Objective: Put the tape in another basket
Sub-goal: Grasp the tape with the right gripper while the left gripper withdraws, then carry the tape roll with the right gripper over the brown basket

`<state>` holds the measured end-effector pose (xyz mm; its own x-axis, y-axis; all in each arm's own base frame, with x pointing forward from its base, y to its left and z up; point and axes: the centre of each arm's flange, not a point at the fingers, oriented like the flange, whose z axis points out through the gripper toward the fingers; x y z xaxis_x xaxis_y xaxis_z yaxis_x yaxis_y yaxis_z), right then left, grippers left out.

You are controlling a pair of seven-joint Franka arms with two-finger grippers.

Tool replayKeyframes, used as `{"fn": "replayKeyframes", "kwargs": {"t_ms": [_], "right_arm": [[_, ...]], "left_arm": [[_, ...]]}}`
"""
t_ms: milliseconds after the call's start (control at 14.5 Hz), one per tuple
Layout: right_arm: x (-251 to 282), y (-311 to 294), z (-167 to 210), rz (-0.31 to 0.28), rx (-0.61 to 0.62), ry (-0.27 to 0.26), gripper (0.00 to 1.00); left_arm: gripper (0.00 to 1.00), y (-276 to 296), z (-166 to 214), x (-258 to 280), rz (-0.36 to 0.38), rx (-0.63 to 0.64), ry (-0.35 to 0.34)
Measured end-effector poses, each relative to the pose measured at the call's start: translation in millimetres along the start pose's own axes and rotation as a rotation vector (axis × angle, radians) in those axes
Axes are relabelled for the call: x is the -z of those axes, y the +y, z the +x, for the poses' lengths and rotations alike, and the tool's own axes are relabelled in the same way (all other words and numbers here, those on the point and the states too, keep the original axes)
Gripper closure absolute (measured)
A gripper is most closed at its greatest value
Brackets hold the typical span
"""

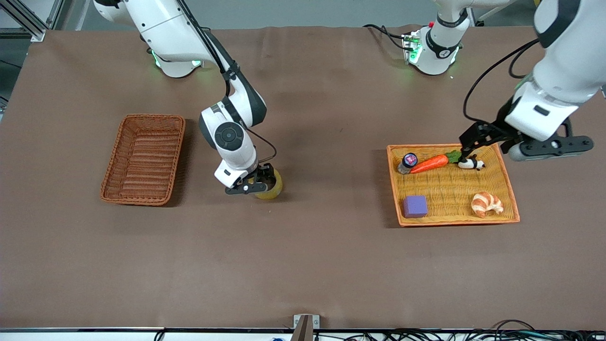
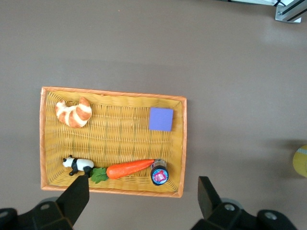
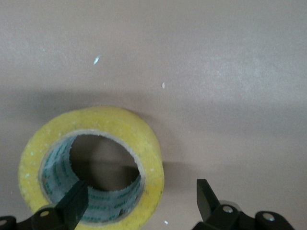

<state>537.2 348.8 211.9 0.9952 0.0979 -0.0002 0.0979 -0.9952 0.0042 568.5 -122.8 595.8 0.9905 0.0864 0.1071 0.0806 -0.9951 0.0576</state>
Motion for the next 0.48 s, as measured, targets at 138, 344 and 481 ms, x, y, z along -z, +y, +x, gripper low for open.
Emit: {"fn": "replayKeyframes", "kwargs": {"t_ms": [138, 344, 481], "right_arm": [[-13, 0, -2, -0.002, 0.003, 0.001, 0.0], [-27, -2, -5, -0.009, 0.009, -0.007, 0.14], [-30, -3, -6, -0.011, 0.01, -0.01, 0.37]], "left_arm": [[0.0, -8, -9, 0, 0.005, -0.022, -0.006], [0.0, -20, -21, 2, 0.015, -0.055, -0.01], [0.0, -25, -23, 5, 0.016, -0.06, -0.005]]}}
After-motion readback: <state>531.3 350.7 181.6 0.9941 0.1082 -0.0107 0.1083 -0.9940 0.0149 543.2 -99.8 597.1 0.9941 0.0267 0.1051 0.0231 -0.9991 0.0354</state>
